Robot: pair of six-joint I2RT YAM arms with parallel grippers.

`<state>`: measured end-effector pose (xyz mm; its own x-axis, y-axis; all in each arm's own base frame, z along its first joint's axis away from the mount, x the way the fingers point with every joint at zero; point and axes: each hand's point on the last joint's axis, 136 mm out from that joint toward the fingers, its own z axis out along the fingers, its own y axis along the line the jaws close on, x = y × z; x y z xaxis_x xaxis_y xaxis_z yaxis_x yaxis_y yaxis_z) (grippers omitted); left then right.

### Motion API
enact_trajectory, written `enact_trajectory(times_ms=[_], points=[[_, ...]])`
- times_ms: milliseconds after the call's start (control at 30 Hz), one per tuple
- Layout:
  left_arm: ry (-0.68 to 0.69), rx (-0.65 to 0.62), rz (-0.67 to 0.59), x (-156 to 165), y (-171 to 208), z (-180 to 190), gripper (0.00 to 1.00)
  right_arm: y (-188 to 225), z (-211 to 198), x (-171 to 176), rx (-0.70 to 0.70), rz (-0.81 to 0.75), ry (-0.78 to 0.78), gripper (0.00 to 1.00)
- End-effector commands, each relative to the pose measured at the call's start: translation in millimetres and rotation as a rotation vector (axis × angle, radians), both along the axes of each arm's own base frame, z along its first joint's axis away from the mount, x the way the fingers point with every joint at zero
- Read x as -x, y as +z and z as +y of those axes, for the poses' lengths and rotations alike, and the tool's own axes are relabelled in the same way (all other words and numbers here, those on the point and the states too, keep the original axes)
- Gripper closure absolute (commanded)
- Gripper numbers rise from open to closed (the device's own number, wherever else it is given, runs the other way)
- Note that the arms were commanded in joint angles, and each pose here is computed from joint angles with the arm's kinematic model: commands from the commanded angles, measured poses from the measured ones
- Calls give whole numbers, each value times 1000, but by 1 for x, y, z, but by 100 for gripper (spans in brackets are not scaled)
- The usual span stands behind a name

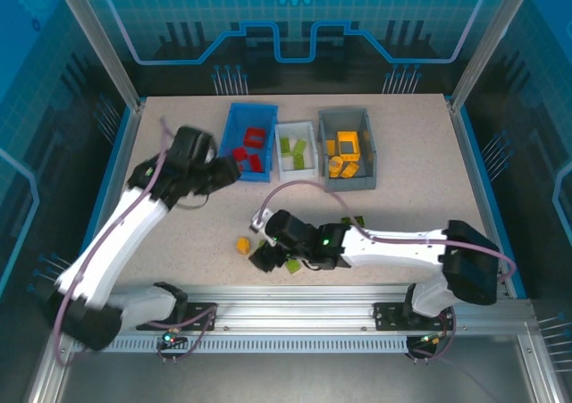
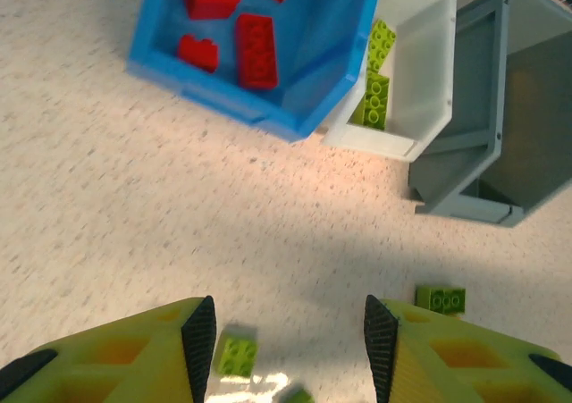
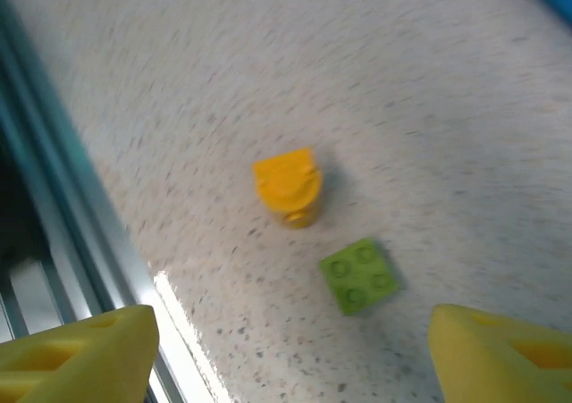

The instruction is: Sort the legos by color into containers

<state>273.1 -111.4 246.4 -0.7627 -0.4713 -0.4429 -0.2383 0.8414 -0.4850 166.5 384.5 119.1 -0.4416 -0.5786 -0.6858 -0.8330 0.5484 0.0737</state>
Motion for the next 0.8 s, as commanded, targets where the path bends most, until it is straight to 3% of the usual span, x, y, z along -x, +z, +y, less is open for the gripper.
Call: enact_trajectory(times_ms=[0, 233, 467, 767], points=[[28, 75, 36, 53, -17, 12, 49, -10, 28, 11, 31, -12, 236, 18], [24, 208, 69, 133, -41, 25, 49, -61, 51, -13, 177, 42, 286, 17], [28, 211, 39, 149, -34, 33, 49, -80, 63, -31, 197, 88, 267, 22], [20, 221, 28, 142, -32, 29, 49, -91, 68, -37, 212, 114, 231, 53]])
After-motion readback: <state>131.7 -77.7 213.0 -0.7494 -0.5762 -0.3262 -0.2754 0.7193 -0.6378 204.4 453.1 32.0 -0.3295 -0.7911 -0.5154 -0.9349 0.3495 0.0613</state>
